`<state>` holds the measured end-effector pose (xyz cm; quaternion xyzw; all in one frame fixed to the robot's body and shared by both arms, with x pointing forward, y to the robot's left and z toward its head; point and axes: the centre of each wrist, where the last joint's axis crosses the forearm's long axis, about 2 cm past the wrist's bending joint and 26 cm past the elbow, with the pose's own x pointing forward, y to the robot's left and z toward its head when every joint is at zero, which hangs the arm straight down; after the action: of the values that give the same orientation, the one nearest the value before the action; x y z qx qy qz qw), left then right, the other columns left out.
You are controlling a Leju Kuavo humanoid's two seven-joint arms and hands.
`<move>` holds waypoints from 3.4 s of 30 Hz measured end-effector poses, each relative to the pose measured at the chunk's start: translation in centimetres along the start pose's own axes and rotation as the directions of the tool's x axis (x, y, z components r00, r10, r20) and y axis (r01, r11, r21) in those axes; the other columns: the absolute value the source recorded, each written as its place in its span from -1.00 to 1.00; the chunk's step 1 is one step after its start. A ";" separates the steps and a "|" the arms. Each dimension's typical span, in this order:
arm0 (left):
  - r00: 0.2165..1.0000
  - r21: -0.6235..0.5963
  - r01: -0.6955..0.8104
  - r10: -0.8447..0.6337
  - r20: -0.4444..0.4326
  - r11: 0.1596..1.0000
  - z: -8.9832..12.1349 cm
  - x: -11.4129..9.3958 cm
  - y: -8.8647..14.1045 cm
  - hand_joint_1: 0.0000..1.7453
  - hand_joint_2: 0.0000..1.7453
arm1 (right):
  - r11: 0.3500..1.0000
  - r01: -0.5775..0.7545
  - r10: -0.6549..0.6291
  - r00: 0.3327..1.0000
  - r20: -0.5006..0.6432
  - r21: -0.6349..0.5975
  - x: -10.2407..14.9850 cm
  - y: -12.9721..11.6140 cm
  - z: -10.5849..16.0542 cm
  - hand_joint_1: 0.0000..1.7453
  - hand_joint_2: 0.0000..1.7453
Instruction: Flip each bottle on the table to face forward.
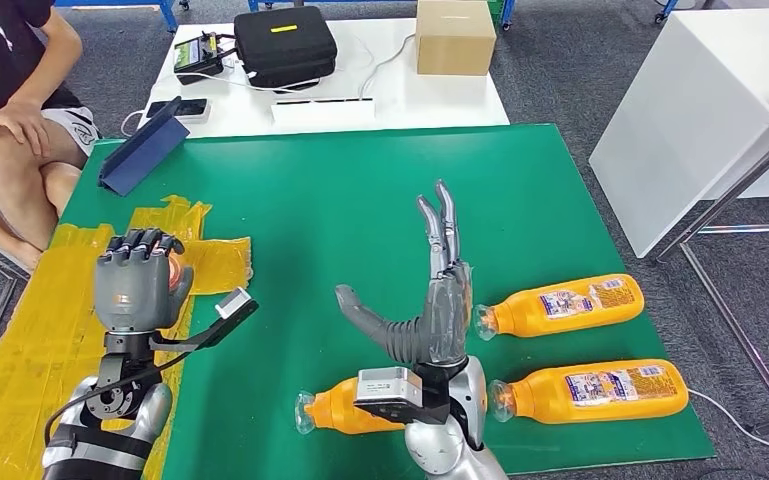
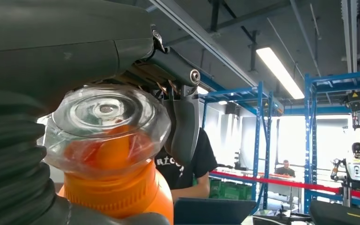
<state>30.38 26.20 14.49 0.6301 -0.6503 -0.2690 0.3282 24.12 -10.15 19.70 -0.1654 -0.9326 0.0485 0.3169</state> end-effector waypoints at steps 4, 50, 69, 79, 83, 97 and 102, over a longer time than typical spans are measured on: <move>1.000 -0.006 0.001 -0.001 0.009 1.000 0.1 0.0 -0.1 1.00 1.00 | 1.000 -0.002 0.002 1.000 0.002 0.001 0.0 0.0 0.0 -1.00 1.00; 0.819 -0.430 -0.571 0.447 -0.361 0.699 7.0 -1.3 -9.8 -1.00 1.00 | 0.992 0.002 0.005 0.999 -0.053 0.129 -1.1 0.2 1.2 -1.00 1.00; 0.108 0.089 -0.988 0.979 -0.175 0.125 6.4 0.1 0.2 -1.00 1.00 | 0.691 -0.146 0.185 0.983 0.022 0.708 -2.1 -1.6 7.1 -1.00 1.00; 0.081 0.097 -0.991 0.986 -0.144 0.096 6.2 0.0 1.1 -1.00 1.00 | 0.477 -0.185 0.286 0.957 0.047 0.859 -3.0 -3.7 11.5 -1.00 1.00; 0.080 0.099 -0.990 0.986 -0.147 0.095 6.3 0.0 1.1 -1.00 1.00 | 0.419 -0.193 0.346 0.937 0.040 0.887 -3.4 -5.1 13.4 -1.00 1.00; 0.062 0.124 -0.989 0.986 -0.158 0.082 6.8 0.3 1.5 -1.00 1.00 | 0.324 -0.287 0.582 0.812 0.050 0.902 -4.1 -7.5 15.8 -1.00 1.00; 0.059 0.132 -0.988 0.985 -0.160 0.081 6.9 0.4 1.8 -1.00 1.00 | 0.286 -0.350 0.645 0.759 0.091 0.892 -4.4 -7.4 15.9 -1.00 1.00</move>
<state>24.00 25.43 11.50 0.0438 -0.8645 0.0882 0.4929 15.70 -18.42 5.96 -0.2709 -0.6127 0.5876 0.4539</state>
